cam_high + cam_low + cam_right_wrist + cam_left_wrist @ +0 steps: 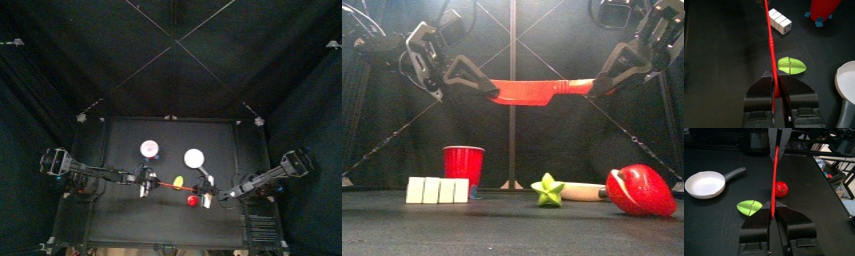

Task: Cut starfruit

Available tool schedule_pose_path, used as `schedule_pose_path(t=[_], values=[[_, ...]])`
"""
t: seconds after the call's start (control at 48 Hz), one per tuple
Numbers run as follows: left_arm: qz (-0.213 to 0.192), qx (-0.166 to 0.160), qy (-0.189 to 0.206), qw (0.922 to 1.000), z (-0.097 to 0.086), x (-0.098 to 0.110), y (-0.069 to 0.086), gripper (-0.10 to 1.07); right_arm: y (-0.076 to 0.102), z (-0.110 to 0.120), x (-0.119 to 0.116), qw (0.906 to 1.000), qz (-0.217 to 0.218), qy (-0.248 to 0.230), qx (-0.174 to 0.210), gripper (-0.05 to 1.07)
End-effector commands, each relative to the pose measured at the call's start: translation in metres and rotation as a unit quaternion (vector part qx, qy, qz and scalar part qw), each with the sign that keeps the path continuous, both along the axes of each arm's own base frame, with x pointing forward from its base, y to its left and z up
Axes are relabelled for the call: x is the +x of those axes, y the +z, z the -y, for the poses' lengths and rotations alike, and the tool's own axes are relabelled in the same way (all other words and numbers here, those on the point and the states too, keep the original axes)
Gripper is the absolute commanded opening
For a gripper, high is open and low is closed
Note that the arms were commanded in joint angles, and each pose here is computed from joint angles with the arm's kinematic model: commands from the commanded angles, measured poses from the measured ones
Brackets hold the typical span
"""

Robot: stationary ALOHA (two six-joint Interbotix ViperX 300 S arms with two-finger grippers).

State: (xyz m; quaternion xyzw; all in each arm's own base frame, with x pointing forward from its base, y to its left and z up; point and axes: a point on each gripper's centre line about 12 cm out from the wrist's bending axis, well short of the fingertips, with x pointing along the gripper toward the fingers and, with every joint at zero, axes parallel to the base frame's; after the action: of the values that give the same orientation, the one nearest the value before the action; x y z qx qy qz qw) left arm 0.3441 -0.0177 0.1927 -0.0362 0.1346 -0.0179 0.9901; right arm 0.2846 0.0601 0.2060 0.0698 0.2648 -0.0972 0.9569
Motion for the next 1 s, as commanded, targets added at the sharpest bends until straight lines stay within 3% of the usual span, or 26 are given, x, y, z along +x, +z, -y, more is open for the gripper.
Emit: schedule_pose_path(t=[0.0,0.146,0.458,0.979], values=[[0.014,-0.002,0.002,0.9999,-0.001,0.003,0.008,0.40,0.005,0.001,0.002,1.0000,0.007,-0.002,0.001,0.36],[0.008,-0.002,0.000,1.0000,0.001,0.004,0.004,0.34,0.004,0.003,0.003,1.0000,0.005,-0.006,0.001,0.36],[-0.004,0.000,0.006,1.0000,-0.004,0.006,-0.006,0.34,-0.002,0.010,0.001,0.9997,-0.004,-0.021,0.006,0.36],[-0.013,0.030,0.008,0.9994,-0.019,0.029,-0.032,0.34,-0.018,0.022,-0.002,0.9972,-0.035,-0.061,0.027,0.36]])
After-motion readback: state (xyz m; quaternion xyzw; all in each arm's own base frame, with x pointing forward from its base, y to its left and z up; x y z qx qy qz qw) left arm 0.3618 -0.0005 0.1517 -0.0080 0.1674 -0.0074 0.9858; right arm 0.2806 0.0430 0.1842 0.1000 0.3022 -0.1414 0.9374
